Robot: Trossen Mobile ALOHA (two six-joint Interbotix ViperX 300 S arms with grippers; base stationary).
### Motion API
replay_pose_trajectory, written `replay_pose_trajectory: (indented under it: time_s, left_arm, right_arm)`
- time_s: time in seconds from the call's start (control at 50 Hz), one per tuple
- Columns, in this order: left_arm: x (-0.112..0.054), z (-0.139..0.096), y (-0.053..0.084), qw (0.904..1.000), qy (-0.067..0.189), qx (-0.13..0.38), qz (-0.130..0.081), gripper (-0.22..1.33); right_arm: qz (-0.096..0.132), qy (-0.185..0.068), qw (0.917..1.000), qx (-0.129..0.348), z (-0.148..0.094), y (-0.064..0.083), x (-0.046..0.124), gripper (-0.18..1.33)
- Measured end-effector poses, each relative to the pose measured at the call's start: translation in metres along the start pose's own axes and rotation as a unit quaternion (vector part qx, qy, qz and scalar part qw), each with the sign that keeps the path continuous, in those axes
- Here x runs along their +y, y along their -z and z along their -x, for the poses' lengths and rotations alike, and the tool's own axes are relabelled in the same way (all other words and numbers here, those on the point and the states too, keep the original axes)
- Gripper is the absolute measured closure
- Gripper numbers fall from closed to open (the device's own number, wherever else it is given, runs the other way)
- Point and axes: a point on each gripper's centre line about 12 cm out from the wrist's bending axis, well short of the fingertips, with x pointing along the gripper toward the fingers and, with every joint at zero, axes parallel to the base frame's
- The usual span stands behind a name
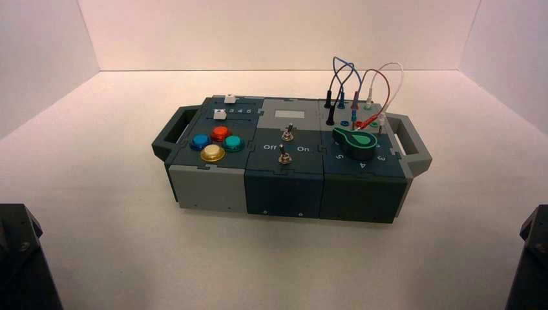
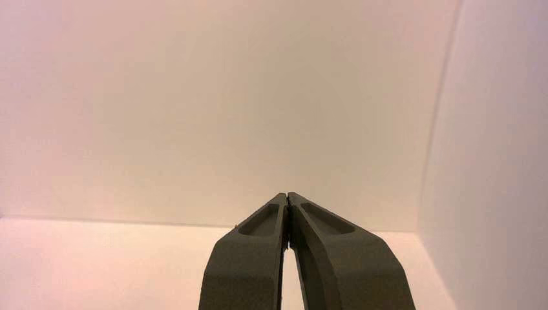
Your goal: Flip the bottom switch on with the left gripper.
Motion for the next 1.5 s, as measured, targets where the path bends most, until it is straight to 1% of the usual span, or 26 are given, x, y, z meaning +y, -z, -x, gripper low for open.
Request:
replay_pose_trajectory:
  time_s: [0.16,0.32,0.42,0.58,0.66,0.74,0.86,0.92,0.96,0.98,1.02,1.04,1.08,1.1,1.12,1.18,1.22,1.24,1.26,1.3,1.36,1.38,1.4,1.44,1.46,1.5]
  left_arm:
    - [-0.006,-0.007,0.005,0.9995,0.015,0.029,-0.001,1.28]
    - [-0.02,-0.02,0.009,0.9955,0.045,0.083,-0.006,1.28]
    - [-0.029,-0.027,0.015,0.99,0.065,0.124,-0.012,1.28]
    - [-0.042,-0.033,0.019,0.9809,0.089,0.172,-0.017,1.28]
    - [-0.048,-0.035,0.019,0.9766,0.1,0.189,-0.02,1.28]
    - [-0.052,-0.037,0.02,0.9721,0.105,0.209,-0.012,1.28]
    - [-0.059,-0.038,0.027,0.9611,0.112,0.253,0.0,1.28]
    - [-0.063,-0.039,0.032,0.9531,0.116,0.279,0.001,1.28]
    - [-0.065,-0.039,0.033,0.9508,0.118,0.286,0.002,1.28]
    - [-0.067,-0.04,0.035,0.9472,0.119,0.298,0.003,1.28]
    - [-0.068,-0.04,0.037,0.9443,0.12,0.306,0.004,1.28]
    - [-0.07,-0.04,0.039,0.9406,0.122,0.317,0.003,1.28]
    - [-0.073,-0.04,0.041,0.935,0.125,0.332,0.003,1.28]
    - [-0.074,-0.04,0.042,0.933,0.125,0.337,0.003,1.28]
    - [-0.075,-0.039,0.043,0.931,0.126,0.343,0.004,1.28]
    - [-0.077,-0.039,0.045,0.9253,0.126,0.358,0.005,1.28]
    - [-0.079,-0.039,0.047,0.9216,0.128,0.366,0.004,1.28]
    - [-0.079,-0.039,0.048,0.9196,0.127,0.372,0.004,1.28]
    - [-0.08,-0.038,0.049,0.9178,0.127,0.376,0.004,1.28]
    - [-0.081,-0.039,0.051,0.913,0.127,0.388,0.004,1.28]
    - [-0.082,-0.039,0.052,0.9091,0.127,0.397,0.003,1.28]
    - [-0.084,-0.039,0.053,0.9055,0.127,0.405,0.002,1.28]
    - [-0.084,-0.039,0.053,0.9052,0.127,0.406,0.003,1.28]
    - [-0.085,-0.04,0.054,0.9018,0.127,0.413,0.0,1.28]
    - [-0.085,-0.04,0.054,0.9018,0.127,0.413,0.0,1.28]
    - [-0.087,-0.04,0.057,0.8961,0.128,0.425,-0.004,1.28]
  right_arm:
    - [-0.001,-0.002,0.9998,0.019,-0.004,0.005,0.001,1.3]
    - [-0.006,-0.003,0.9987,0.05,-0.011,0.007,0.002,1.3]
    - [-0.012,-0.007,0.9966,0.081,-0.015,0.013,0.004,1.3]
    - [-0.044,-0.008,0.9883,0.146,-0.019,0.023,0.007,1.3]
    - [-0.052,-0.007,0.9846,0.167,-0.021,0.026,0.008,1.3]
    - [-0.061,-0.007,0.9801,0.188,-0.023,0.027,0.009,1.3]
    - [-0.07,-0.007,0.9736,0.217,-0.026,0.031,0.01,1.29]
    - [-0.08,-0.007,0.9655,0.247,-0.03,0.039,0.011,1.29]
    - [-0.081,-0.008,0.9631,0.256,-0.031,0.04,0.012,1.29]
    - [-0.086,-0.009,0.958,0.273,-0.033,0.044,0.013,1.29]
    - [-0.09,-0.012,0.9509,0.296,-0.036,0.05,0.016,1.29]
    - [-0.091,-0.015,0.9477,0.306,-0.037,0.053,0.018,1.29]
    - [-0.093,-0.021,0.9368,0.337,-0.041,0.061,0.023,1.3]
    - [-0.093,-0.021,0.9357,0.34,-0.041,0.062,0.023,1.29]
    - [-0.094,-0.023,0.932,0.349,-0.042,0.065,0.025,1.29]
    - [-0.093,-0.036,0.9167,0.387,-0.045,0.074,0.034,1.29]
    - [-0.093,-0.041,0.9085,0.405,-0.047,0.08,0.038,1.29]
    - [-0.092,-0.041,0.907,0.409,-0.047,0.081,0.038,1.29]
    - [-0.092,-0.045,0.8999,0.424,-0.048,0.087,0.041,1.29]
    - [-0.091,-0.047,0.8896,0.445,-0.049,0.095,0.045,1.29]
    - [-0.092,-0.045,0.8762,0.471,-0.051,0.104,0.046,1.29]
    - [-0.091,-0.044,0.872,0.479,-0.051,0.108,0.046,1.29]
    - [-0.092,-0.044,0.8705,0.482,-0.051,0.109,0.046,1.29]
    - [-0.092,-0.04,0.8617,0.497,-0.051,0.116,0.045,1.29]
    - [-0.092,-0.04,0.8617,0.497,-0.051,0.116,0.045,1.29]
    - [-0.091,-0.039,0.8503,0.517,-0.051,0.125,0.046,1.29]
